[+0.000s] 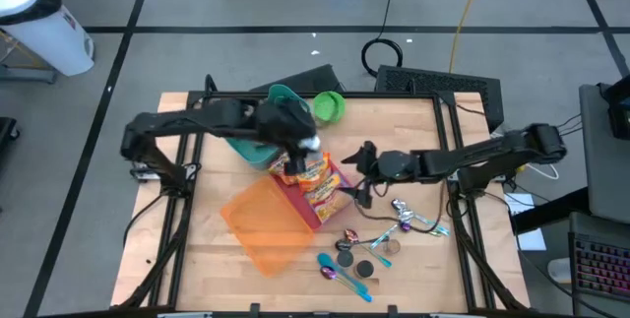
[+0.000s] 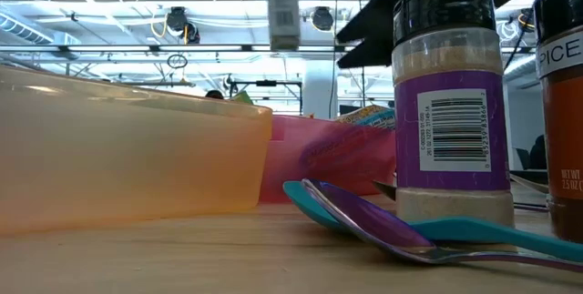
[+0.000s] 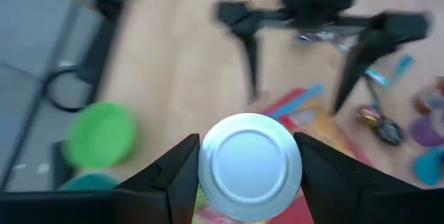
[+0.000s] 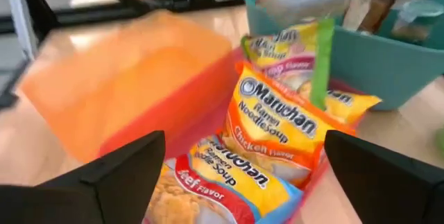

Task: Pick & Place Food Item
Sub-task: Put the white seasoning bottle into the green bin

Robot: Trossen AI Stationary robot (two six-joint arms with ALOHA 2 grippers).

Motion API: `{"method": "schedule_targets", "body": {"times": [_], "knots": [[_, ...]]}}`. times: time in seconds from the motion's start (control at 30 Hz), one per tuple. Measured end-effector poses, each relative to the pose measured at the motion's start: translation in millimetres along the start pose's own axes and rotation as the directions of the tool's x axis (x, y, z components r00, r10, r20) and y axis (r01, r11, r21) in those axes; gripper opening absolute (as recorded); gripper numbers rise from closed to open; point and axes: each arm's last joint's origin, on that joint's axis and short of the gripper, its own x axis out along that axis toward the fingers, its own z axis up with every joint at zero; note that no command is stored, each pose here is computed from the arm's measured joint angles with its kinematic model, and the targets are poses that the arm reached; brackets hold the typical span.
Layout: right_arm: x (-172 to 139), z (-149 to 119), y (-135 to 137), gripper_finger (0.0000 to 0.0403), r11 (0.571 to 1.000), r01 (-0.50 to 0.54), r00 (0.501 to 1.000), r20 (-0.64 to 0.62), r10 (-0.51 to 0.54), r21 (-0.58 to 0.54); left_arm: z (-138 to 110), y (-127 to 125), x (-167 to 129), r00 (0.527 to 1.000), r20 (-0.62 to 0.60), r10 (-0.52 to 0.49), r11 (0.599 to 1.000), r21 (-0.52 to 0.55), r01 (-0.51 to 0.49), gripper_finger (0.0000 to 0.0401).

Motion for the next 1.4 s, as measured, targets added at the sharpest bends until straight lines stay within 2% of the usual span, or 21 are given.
{"method": "schedule_targets", "body": {"times": [0.13,0.23,0.3,0.43,0.53,0.63,0.73,0.9,1.4], "knots": [[-25.8,5.1,-0.7,0.0381,0.999,-0.019,0.999,0.04,0.018,0.027,-6.9,18.4,-33.2,0.991,0.062,0.118,0.993,-0.035,-0.116,0.0206],[-37.9,-0.6,-0.3,0.0377,0.999,-0.04,0.996,0.083,0.039,0.016,-21.7,39.4,-42.1,0.971,0.063,0.232,0.97,-0.095,-0.225,0.0206],[-43.2,-5.0,-1.7,0.0377,0.999,-0.049,0.992,0.119,0.046,0.017,-34.9,57.4,-36.8,0.955,0.054,0.292,0.948,-0.146,-0.282,0.0206],[-49.7,-10.4,-5.1,0.0377,0.998,-0.06,0.979,0.197,0.054,0.025,-65.6,93.8,-12.9,0.935,0.024,0.353,0.91,-0.241,-0.337,0.0206],[-50.8,-13.8,-6.1,0.0377,0.998,-0.063,0.975,0.215,0.056,0.025,-89.9,119.0,10.6,0.937,-0.032,0.347,0.887,-0.312,-0.339,0.0206],[-50.9,-14.5,-6.3,0.0377,0.998,-0.064,0.974,0.218,0.057,0.025,-104.4,133.8,35.1,0.946,-0.012,0.323,0.884,-0.353,-0.306,0.0206],[-50.9,-14.5,-6.3,0.0377,0.998,-0.063,0.974,0.217,0.056,0.022,-117.2,137.5,51.0,0.95,-0.038,0.311,0.877,-0.374,-0.302,0.0206],[-50.7,-14.7,-6.4,0.0377,0.998,-0.06,0.975,0.215,0.056,0.012,-125.1,142.9,68.6,0.943,-0.04,0.329,0.865,-0.388,-0.318,0.0206],[-50.7,-14.9,-6.4,0.0377,0.998,-0.057,0.975,0.213,0.056,0.0,-145.9,139.1,134.7,0.952,-0.15,0.265,0.871,-0.386,-0.303,0.0206]]}}
